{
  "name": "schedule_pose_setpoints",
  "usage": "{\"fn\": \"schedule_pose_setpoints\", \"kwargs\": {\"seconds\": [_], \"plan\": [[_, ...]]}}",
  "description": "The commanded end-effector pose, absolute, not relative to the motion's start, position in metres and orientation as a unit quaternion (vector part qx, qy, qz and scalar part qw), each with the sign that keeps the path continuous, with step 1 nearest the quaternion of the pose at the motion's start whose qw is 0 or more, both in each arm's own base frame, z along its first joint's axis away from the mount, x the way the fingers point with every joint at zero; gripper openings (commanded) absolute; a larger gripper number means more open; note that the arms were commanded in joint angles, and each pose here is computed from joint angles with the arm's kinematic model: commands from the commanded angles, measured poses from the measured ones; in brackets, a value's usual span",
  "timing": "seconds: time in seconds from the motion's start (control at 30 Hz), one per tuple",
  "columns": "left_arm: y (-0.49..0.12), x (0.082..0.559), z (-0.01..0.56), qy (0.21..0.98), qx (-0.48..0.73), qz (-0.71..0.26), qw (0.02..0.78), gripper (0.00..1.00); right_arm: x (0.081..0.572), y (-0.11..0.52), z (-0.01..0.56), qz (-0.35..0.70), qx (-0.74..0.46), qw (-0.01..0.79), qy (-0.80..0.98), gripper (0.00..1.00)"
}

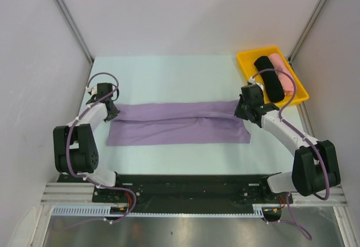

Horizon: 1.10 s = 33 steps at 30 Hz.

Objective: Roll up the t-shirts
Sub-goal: Fold the T-shirt at the center of the board.

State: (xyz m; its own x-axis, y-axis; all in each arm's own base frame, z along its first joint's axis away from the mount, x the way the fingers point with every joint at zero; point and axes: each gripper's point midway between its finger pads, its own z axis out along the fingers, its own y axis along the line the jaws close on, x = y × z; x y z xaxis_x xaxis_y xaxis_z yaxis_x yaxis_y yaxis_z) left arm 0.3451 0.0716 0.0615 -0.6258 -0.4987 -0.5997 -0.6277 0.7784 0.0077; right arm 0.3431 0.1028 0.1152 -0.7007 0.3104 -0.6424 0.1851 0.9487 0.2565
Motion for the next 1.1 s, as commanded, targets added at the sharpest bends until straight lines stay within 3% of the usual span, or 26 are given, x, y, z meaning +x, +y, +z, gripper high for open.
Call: {"fn": "schedule_pose_setpoints", "kwargs": {"seconds": [0.0,0.2,0.37,0.4,0.47,0.5,0.6,0.7,0.87,1.07], "plan": [[0.073,0.343,0.066,0.883,-0.336,0.096,0.313,0.00,0.335,0.103,0.103,0.090,0.146,0.361,0.917,0.00],[0.073,0.337,0.062,0.881,-0.348,0.088,0.308,0.06,0.329,0.103,0.094,0.094,0.146,0.354,0.919,0.00],[0.074,0.340,0.077,0.873,-0.351,0.076,0.329,0.24,0.324,0.102,0.089,0.095,0.142,0.347,0.922,0.00],[0.074,0.340,0.081,0.873,-0.349,0.071,0.333,0.40,0.322,0.102,0.089,0.095,0.141,0.347,0.922,0.01],[0.073,0.340,0.091,0.870,-0.348,0.065,0.344,0.58,0.318,0.103,0.087,0.100,0.136,0.341,0.925,0.11],[0.072,0.343,0.105,0.862,-0.345,0.057,0.366,0.64,0.317,0.104,0.093,0.109,0.134,0.347,0.922,0.22],[0.068,0.355,0.131,0.846,-0.336,0.030,0.414,0.64,0.316,0.105,0.112,0.123,0.125,0.371,0.912,0.43],[0.061,0.367,0.137,0.848,-0.334,0.007,0.412,0.58,0.321,0.109,0.126,0.141,0.116,0.389,0.903,0.53],[0.053,0.385,0.120,0.864,-0.326,-0.004,0.383,0.51,0.346,0.124,0.125,0.155,0.093,0.396,0.900,0.57],[0.029,0.392,0.116,0.880,-0.287,-0.029,0.378,0.50,0.370,0.158,0.099,0.148,0.047,0.386,0.909,0.60]]}}
